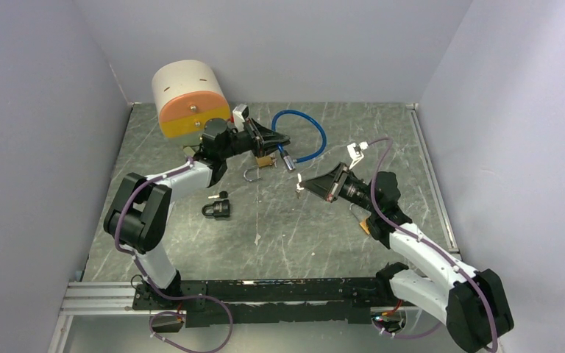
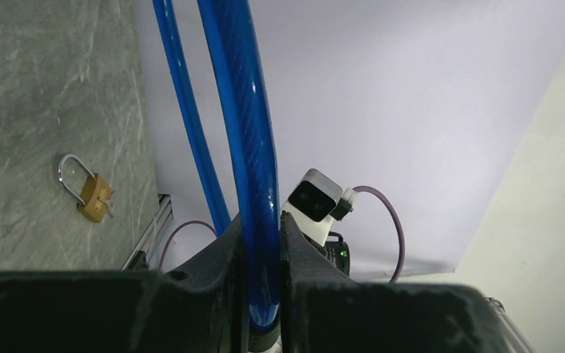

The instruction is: Unlock with the key

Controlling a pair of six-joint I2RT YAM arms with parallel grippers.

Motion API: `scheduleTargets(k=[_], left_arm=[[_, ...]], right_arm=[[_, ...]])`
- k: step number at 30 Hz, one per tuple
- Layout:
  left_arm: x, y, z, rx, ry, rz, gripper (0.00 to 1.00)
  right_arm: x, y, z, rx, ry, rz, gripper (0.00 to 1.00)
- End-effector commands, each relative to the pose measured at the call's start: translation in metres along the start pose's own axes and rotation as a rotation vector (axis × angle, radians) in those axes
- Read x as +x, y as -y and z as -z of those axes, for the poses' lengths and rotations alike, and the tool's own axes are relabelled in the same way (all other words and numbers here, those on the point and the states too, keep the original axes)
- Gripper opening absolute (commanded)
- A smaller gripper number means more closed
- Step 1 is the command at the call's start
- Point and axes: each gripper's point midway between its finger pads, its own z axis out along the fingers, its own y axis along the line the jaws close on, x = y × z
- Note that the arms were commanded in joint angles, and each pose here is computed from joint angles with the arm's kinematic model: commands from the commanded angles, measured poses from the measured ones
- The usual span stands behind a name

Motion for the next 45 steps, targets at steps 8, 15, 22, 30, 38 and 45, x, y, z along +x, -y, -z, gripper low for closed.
scheduleTargets(k=[8, 15, 22, 30, 38, 45], left_arm=[[0.008, 0.069, 0.006, 0.207, -0.036, -0.090, 0.03], [0.006, 0.080, 0.006, 0.251, -0.035, -0.081, 0.03], [0.005, 0.085, 0.005, 0.279, -0.037, -0.073, 0.03], [0.004, 0.087, 0.004, 0.290, -0.039, -0.074, 0.03], [0.003, 0.086, 0.004, 0.314, -0.043, -0.062, 0.03], [0.004, 0.092, 0.005, 0.331, -0.046, -0.067, 0.02]], right_arm=[[-0.042, -0.048, -0.018, -0.153, 0.058, 0.097, 0.00], [-0.040, -0.044, -0.018, -0.139, 0.054, 0.082, 0.00], [-0.041, -0.041, -0.021, -0.133, 0.052, 0.070, 0.00], [-0.047, -0.048, -0.025, -0.156, 0.050, 0.071, 0.00], [-0.054, -0.054, -0.026, -0.161, 0.072, 0.065, 0.00], [-0.056, -0.050, -0.032, -0.151, 0.061, 0.019, 0.00]])
